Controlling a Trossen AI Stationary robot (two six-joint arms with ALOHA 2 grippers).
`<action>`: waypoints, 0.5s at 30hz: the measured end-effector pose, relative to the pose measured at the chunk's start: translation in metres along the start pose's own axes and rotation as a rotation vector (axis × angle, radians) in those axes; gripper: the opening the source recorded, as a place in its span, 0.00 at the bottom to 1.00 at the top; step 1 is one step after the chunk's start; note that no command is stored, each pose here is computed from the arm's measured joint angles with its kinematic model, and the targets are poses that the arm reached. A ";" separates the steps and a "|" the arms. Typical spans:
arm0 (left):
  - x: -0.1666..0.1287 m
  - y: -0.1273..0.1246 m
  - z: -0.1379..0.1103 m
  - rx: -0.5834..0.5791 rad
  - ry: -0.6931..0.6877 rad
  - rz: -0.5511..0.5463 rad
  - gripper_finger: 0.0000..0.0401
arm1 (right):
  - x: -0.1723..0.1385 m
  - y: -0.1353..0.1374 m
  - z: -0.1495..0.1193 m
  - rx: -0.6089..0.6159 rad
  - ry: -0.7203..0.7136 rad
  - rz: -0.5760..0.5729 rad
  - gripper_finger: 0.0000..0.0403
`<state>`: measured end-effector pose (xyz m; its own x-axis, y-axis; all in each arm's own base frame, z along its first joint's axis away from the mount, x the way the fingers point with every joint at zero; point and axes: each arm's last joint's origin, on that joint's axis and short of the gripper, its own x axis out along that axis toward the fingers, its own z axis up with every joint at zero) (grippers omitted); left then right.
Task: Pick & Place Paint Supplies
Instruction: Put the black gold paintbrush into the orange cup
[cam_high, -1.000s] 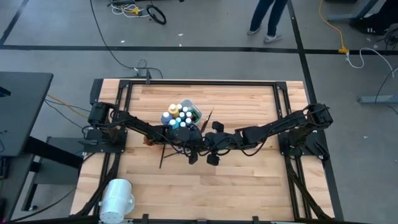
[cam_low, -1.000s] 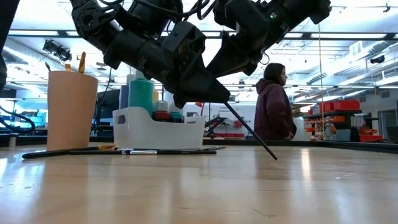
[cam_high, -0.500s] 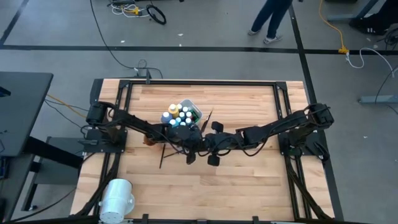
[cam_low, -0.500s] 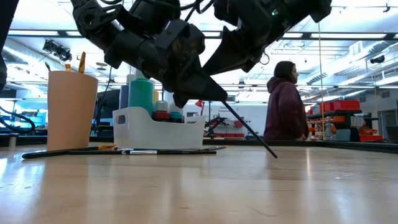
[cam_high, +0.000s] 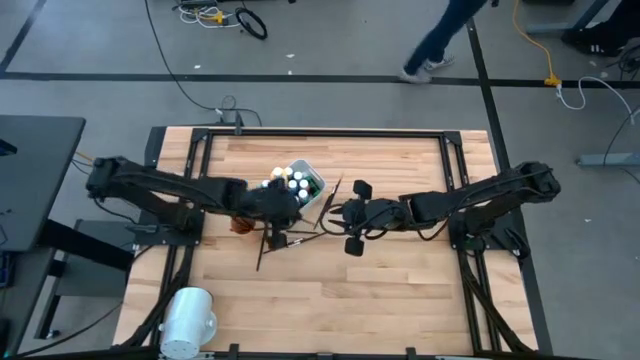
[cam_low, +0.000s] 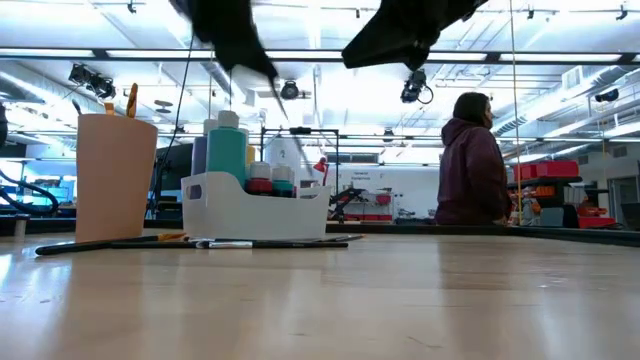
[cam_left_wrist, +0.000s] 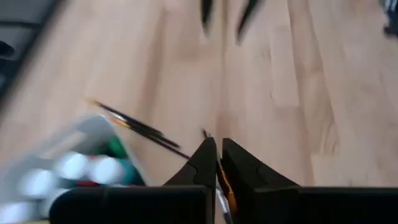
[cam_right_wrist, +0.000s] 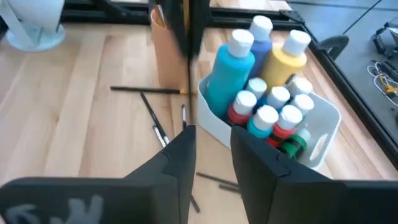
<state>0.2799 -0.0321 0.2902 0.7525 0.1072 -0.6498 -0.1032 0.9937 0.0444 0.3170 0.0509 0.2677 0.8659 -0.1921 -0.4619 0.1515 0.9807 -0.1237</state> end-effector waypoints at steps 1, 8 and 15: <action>-0.016 0.001 0.006 0.006 -0.007 0.021 0.04 | 0.000 0.000 0.000 -0.001 0.001 0.001 0.26; -0.086 0.008 0.034 0.066 0.027 0.092 0.03 | 0.002 0.000 -0.011 -0.053 0.067 -0.005 0.25; -0.104 0.013 0.025 0.111 0.171 0.103 0.04 | 0.004 -0.004 -0.010 -0.098 0.055 -0.060 0.24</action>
<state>0.2164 -0.0291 0.3768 0.6196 0.2103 -0.7563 -0.0943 0.9764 0.1942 0.3153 0.0458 0.2571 0.8288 -0.2549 -0.4982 0.1529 0.9595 -0.2365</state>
